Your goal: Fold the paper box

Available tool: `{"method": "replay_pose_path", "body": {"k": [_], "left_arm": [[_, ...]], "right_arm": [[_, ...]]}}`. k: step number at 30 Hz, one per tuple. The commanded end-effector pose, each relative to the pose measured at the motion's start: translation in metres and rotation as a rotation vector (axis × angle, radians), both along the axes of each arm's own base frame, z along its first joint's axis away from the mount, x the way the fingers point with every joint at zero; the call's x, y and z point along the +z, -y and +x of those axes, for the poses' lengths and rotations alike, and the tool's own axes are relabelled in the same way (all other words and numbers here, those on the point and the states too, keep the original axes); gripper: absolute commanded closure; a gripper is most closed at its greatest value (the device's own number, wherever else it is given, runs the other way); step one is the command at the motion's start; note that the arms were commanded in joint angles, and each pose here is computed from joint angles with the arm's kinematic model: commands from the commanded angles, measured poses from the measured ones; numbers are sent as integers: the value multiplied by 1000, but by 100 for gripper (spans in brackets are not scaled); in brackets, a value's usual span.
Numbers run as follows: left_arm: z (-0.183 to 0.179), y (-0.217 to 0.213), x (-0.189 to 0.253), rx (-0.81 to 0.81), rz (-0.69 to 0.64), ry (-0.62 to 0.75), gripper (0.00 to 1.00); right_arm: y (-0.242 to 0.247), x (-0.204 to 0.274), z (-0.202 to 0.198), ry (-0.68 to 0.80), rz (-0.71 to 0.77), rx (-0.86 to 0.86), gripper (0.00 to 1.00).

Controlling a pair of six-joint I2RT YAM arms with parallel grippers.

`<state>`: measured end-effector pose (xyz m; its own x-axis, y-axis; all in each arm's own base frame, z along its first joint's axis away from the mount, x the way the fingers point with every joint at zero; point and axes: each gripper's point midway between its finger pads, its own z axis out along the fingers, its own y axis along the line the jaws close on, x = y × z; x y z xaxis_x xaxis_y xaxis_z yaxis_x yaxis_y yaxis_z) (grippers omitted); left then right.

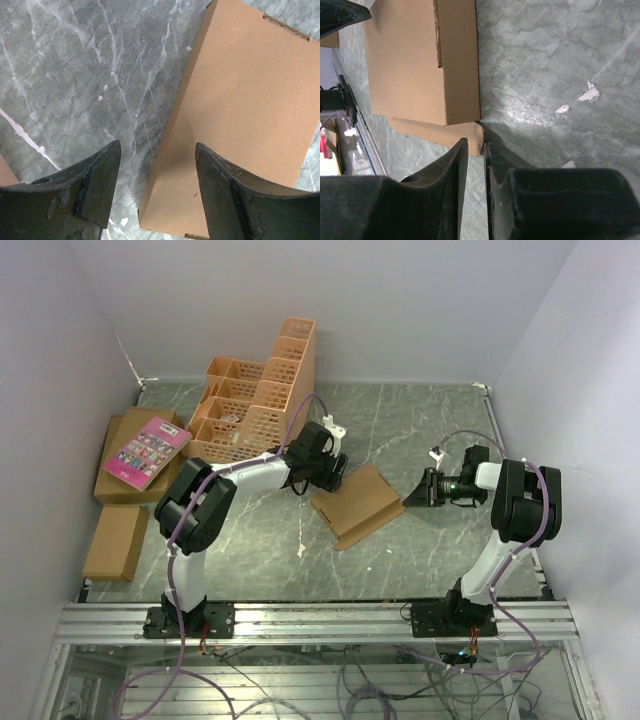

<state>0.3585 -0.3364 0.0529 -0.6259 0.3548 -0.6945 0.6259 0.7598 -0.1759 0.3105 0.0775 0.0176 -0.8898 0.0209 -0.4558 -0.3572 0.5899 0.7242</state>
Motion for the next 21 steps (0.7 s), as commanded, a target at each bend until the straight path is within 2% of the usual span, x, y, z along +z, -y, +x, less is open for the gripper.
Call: {"method": "replay_pose_path", "body": {"k": [1, 10, 15, 18, 21], "left_arm": [[5, 6, 6, -21, -13, 1, 29], [5, 7, 4, -23, -13, -13, 29], [4, 8, 3, -28, -12, -18, 29], [4, 8, 4, -29, -9, -20, 29], [4, 8, 6, -29, -10, -17, 29]], "right_arm": [[3, 8, 5, 50, -5, 6, 82], [5, 17, 7, 136, -77, 28, 92], [-1, 18, 8, 161, -116, 55, 94], [-2, 18, 7, 161, -130, 62, 93], [1, 19, 9, 159, -145, 48, 86]]}}
